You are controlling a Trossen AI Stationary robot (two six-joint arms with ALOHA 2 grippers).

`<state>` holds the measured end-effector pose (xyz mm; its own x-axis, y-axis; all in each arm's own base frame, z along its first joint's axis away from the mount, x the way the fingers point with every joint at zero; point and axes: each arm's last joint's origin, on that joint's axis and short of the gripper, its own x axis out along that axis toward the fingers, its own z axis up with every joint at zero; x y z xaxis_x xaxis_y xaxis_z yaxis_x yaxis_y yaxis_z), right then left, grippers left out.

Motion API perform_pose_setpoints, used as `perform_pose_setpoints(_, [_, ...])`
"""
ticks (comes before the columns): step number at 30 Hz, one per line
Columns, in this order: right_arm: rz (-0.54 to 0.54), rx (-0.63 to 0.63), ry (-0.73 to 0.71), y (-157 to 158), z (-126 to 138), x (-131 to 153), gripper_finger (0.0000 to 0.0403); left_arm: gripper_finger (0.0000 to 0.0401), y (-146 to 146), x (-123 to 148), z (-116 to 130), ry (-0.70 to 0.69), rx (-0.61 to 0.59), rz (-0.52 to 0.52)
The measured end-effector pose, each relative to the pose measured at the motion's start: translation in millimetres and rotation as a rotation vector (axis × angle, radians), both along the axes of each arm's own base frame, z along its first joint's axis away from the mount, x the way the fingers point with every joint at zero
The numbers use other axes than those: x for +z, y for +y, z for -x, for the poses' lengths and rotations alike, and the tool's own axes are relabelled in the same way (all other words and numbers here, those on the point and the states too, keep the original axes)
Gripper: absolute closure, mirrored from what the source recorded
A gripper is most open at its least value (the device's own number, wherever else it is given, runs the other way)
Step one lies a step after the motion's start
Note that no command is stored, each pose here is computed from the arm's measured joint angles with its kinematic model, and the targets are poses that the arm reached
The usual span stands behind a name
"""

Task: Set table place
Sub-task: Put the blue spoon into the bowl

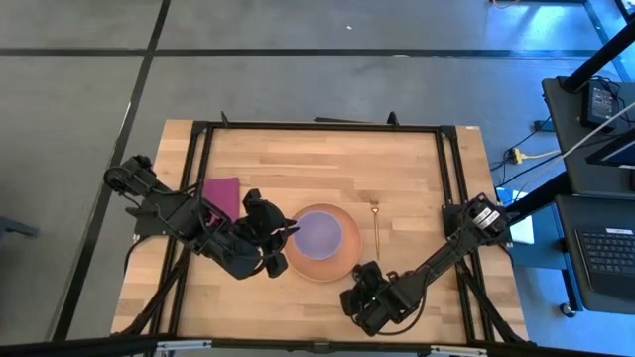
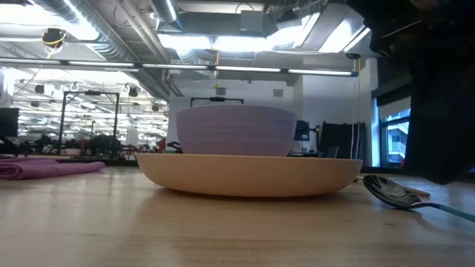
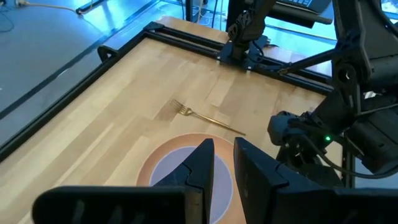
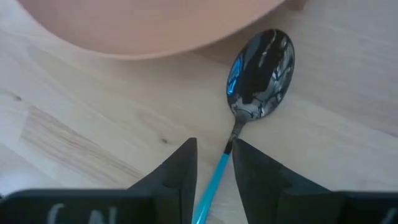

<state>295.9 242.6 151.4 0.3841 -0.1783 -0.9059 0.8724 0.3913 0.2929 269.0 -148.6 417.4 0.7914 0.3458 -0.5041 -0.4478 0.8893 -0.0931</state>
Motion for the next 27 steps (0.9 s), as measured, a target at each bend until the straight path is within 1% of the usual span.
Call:
perform_pose_setpoints(3, [0.01, 0.001, 0.0, 2.5, 2.8, -0.9, 0.0299, 0.0346, 0.0, 0.0, 0.0, 0.0, 0.0, 0.0])
perform_pose_setpoints(6, [0.026, -0.044, -0.023, 2.8, 4.4, -1.7, 0.0299, 0.0346, 0.0, 0.0, 0.0, 0.0, 0.0, -0.001])
perform_pose_setpoints(9, [0.022, -0.042, -0.013, 3.2, 4.3, -3.4, 0.0299, 0.0346, 0.0, 0.0, 0.0, 0.001, 0.0, -0.001])
perform_pose_setpoints(15, [0.032, -0.064, 0.026, 10.3, 7.3, -24.2, 0.0299, 0.0346, -0.1, 0.0, 0.1, 0.001, -0.001, -0.001])
perform_pose_setpoints(21, [0.046, -0.061, 0.022, 10.6, 6.9, -25.8, 0.0299, 0.0346, -0.1, 0.0, 0.1, 0.003, -0.004, -0.007])
perform_pose_setpoints(24, [0.051, -0.038, 0.029, 10.8, 6.2, -25.2, 0.0299, 0.0346, -0.1, 0.0, 0.1, 0.003, -0.004, -0.007])
perform_pose_setpoints(27, [0.051, -0.026, 0.049, 12.1, 8.0, -28.2, 0.0309, 0.0346, -0.1, 0.0, 0.1, 0.003, -0.004, -0.007])
